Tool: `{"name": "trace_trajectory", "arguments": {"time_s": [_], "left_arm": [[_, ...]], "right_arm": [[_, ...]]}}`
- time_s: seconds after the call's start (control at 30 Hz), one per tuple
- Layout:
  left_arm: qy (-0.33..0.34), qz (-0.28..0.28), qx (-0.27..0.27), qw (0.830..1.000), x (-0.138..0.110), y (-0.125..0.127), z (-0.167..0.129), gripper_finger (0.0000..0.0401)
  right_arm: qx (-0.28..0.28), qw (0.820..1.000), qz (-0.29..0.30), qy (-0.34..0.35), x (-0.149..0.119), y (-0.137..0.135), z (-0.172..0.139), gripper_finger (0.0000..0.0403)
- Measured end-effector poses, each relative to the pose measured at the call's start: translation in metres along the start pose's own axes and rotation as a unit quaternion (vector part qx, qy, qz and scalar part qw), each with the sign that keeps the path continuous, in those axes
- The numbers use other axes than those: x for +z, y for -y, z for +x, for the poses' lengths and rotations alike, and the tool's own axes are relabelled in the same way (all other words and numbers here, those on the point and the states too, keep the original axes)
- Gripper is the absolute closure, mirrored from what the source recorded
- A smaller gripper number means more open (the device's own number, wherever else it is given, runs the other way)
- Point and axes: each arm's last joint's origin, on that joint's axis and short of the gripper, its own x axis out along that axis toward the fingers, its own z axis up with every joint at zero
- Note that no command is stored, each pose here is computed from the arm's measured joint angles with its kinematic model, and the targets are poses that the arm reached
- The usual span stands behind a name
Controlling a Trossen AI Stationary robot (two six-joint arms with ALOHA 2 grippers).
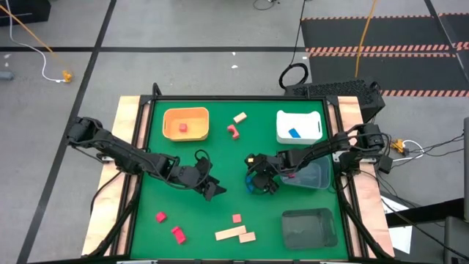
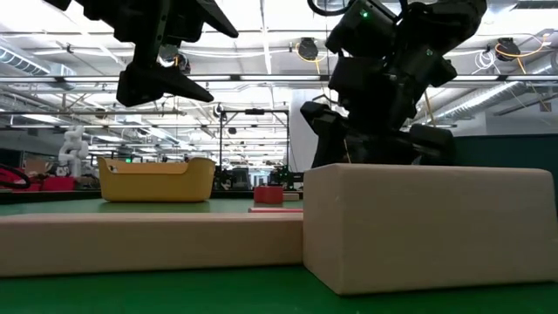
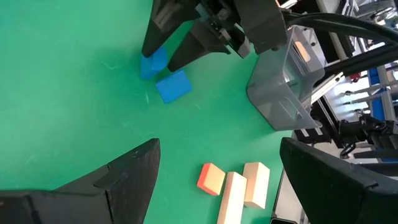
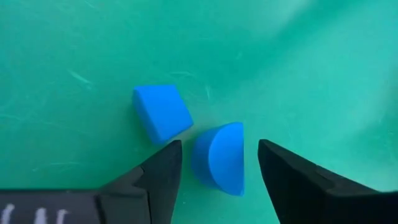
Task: Sort & place blocks by color
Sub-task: Put the top blue block into the white bin
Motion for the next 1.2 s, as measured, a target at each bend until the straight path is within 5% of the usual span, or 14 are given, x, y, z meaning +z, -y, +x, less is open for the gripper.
{"name": "trace_trajectory", "arguments": {"time_s": [0.53,0.77,0.87,1.2], "left_arm": [[-0.001,-0.001,0.006,1.000,0.000,-0.001,0.000,0.0070],[-0.002,0.001,0.006,1.000,0.000,-0.002,0.000,0.0070],[-0.002,0.002,0.007,1.000,0.000,-0.002,0.000,0.0070],[0.005,0.013,0.011,1.000,0.005,-0.004,0.001,0.0070]], "right_arm": [[-0.014,0.994,0.111,0.011,-0.007,0.003,0.019,0.0230],[-0.009,0.986,0.168,0.006,-0.008,0.003,0.018,0.0298],[-0.003,0.979,0.204,-0.002,-0.009,0.002,0.017,0.0330],[-0.010,0.942,0.336,0.007,-0.003,0.007,-0.001,0.0330]]}}
